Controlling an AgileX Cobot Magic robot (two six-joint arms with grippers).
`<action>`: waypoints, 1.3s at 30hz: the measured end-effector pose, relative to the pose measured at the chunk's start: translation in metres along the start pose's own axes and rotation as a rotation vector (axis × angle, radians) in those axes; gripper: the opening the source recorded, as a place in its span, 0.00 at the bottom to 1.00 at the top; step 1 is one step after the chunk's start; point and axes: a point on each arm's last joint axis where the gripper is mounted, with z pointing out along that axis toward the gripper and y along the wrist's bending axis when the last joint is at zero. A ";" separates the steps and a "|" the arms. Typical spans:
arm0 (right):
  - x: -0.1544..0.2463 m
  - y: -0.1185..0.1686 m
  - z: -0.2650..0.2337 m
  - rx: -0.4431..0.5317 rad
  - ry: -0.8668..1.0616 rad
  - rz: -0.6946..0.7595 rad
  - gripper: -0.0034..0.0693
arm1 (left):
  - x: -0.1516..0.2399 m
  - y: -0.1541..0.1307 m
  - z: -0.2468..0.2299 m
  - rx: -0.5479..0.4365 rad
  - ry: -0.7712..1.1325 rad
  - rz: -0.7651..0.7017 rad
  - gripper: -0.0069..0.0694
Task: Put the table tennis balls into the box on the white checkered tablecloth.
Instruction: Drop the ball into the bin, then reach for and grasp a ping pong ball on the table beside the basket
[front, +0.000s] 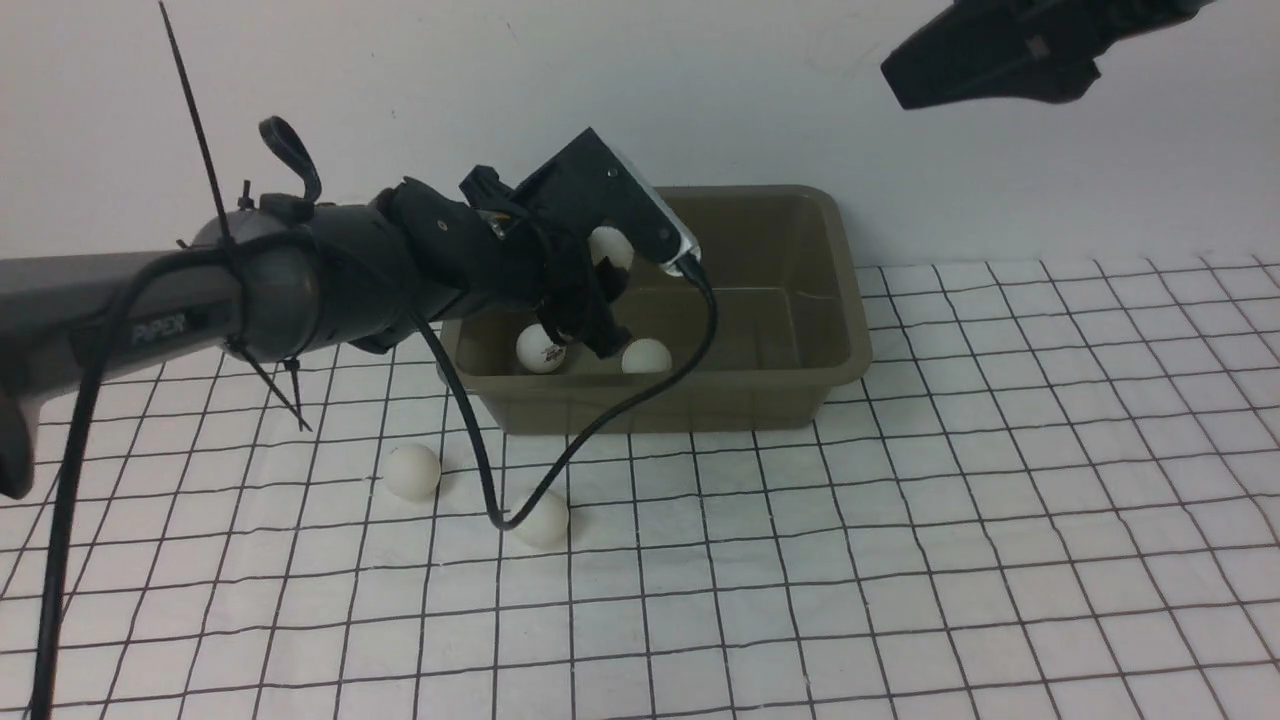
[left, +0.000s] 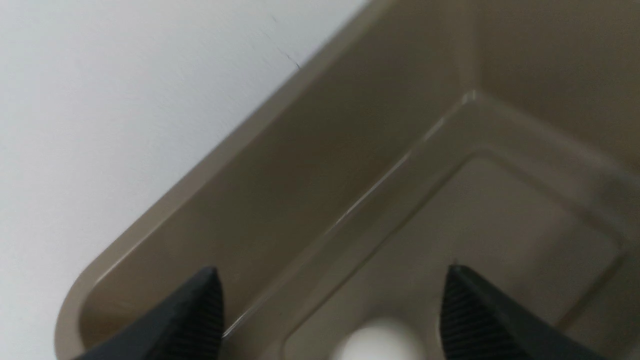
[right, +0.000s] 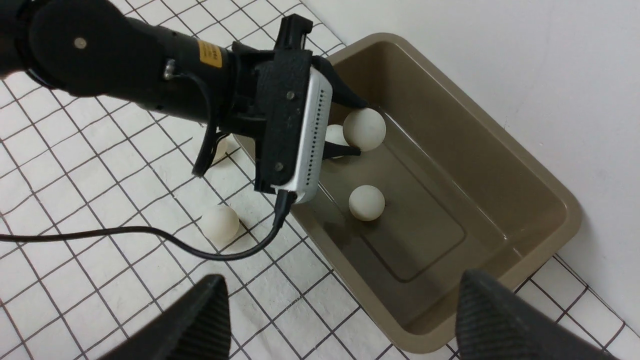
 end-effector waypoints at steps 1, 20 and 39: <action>0.000 0.000 0.000 0.000 0.000 0.000 0.80 | -0.002 0.000 -0.002 0.006 -0.006 -0.026 0.80; 0.001 0.001 0.000 -0.006 0.006 0.000 0.80 | -0.016 -0.003 -0.127 0.011 -0.113 -0.028 0.73; 0.001 0.001 0.000 -0.006 0.007 0.000 0.80 | 0.059 -0.048 -0.138 0.259 0.200 -0.263 0.73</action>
